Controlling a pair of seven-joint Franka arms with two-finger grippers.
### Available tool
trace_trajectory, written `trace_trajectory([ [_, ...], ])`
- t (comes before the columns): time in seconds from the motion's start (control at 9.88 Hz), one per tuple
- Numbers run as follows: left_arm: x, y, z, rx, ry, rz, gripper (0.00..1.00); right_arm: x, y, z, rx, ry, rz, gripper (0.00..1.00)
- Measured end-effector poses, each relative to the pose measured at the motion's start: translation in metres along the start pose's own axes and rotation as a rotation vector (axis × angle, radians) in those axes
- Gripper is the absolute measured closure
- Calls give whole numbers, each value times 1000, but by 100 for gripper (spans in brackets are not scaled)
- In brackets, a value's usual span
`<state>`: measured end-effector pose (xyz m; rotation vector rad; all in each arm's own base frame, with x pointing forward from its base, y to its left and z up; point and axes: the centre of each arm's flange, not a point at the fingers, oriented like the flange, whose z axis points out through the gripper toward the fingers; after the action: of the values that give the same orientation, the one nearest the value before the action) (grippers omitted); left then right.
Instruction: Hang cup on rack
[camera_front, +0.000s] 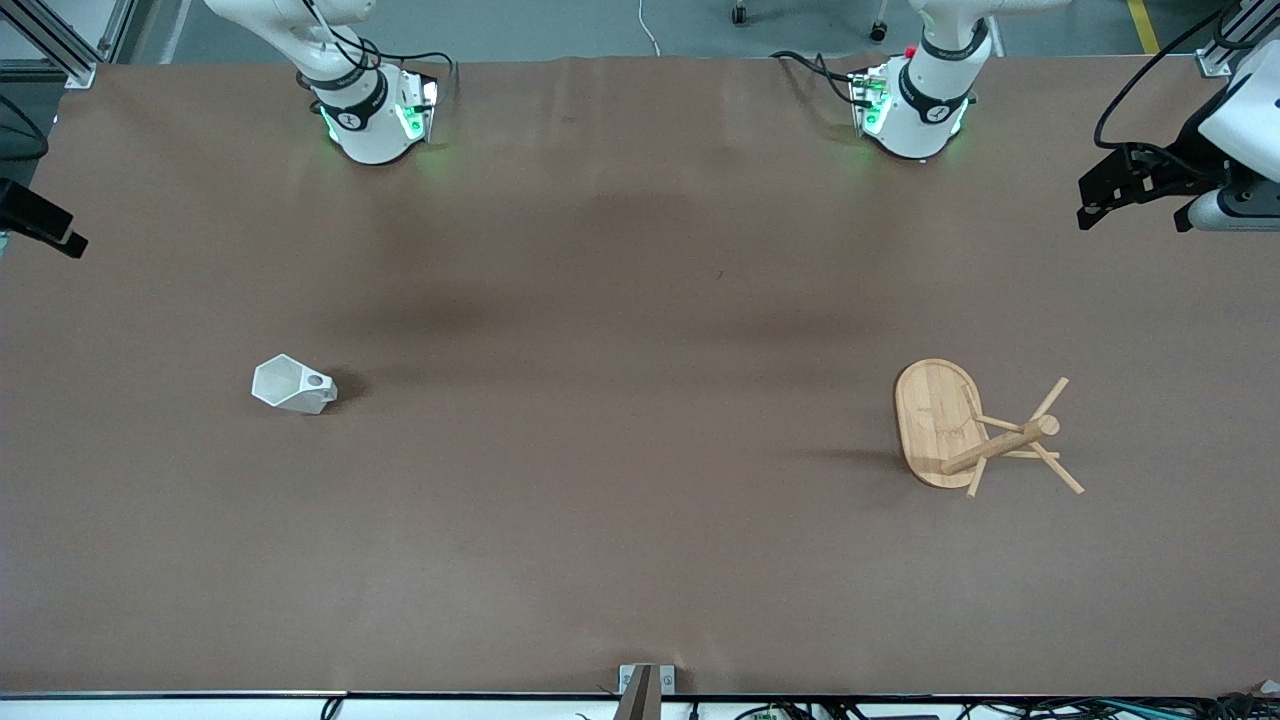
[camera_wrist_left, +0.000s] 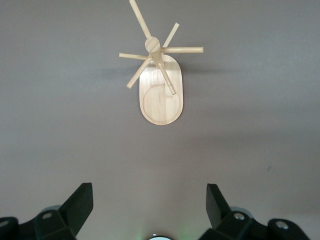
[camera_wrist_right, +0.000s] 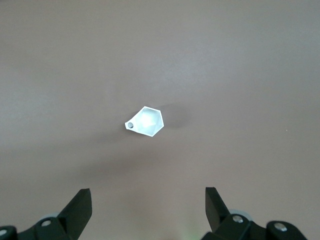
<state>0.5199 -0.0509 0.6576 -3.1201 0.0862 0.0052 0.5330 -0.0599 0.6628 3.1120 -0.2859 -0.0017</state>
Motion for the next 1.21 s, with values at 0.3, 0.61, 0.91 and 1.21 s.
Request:
trace_trajectory([
  [0.3,1,-3,-2,-1,5,-5,0,0,0,0,0,0,-1,0],
  [0.61,7,-4,-3,-3,10,-6,0,0,0,0,-1,-2,0,0],
  [0.91,9,-4,-1,-3,6,-5,0,4,-1,15,-3,-30,-8,0],
  [1.21,9,-4,-2,-3,7,-5,0,28,-3,99,-6,-62,-93,0],
])
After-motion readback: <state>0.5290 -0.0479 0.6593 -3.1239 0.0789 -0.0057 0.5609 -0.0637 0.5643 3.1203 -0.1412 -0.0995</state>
